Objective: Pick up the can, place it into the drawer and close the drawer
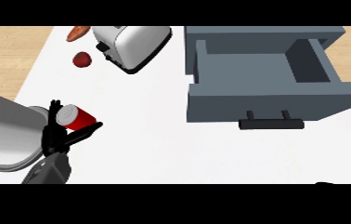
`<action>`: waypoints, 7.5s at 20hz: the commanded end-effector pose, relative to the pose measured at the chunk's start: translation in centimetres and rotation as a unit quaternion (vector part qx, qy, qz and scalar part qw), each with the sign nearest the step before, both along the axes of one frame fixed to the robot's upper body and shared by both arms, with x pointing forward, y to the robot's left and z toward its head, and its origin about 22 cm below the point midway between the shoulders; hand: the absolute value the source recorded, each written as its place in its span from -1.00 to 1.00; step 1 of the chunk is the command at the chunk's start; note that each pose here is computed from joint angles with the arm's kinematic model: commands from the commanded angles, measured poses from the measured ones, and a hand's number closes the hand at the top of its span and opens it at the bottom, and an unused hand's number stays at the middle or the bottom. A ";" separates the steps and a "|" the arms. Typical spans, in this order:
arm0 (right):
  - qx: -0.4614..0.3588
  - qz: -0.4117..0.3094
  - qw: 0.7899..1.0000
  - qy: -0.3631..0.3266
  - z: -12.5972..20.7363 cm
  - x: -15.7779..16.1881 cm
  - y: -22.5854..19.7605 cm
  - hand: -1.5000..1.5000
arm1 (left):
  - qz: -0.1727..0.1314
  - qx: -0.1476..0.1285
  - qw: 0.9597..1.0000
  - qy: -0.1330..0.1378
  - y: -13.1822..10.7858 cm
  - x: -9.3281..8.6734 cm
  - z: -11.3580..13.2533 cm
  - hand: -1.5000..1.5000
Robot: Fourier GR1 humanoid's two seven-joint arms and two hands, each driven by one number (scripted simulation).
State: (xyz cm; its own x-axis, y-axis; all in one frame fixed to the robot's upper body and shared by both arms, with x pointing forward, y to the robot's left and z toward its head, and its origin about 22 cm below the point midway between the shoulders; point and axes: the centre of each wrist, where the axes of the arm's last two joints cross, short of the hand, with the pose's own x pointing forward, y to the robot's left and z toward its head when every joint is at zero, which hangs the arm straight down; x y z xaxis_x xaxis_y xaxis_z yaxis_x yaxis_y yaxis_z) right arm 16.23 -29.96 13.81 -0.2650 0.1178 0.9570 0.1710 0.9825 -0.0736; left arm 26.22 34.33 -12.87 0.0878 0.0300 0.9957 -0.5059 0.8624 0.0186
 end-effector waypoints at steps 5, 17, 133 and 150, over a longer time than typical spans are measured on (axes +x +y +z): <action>-0.002 0.004 1.000 -0.012 1.2 -0.5 -0.6 -1.00 | -0.048 -0.030 0.998 -0.032 0.3 3.0 2.0 1.00; -0.011 -0.010 1.000 -0.008 0.5 1.0 1.3 -1.00 | -0.236 -0.027 0.970 -0.056 -11.8 7.8 2.9 1.00; -0.544 -0.051 0.836 -0.044 -7.6 23.4 12.3 -1.00 | -0.238 0.051 0.964 -0.110 -32.5 18.6 40.1 -1.00; -0.547 -0.150 0.819 -0.085 -3.8 29.4 11.6 -1.00 | -0.248 0.036 0.964 -0.091 -27.4 18.5 39.4 -1.00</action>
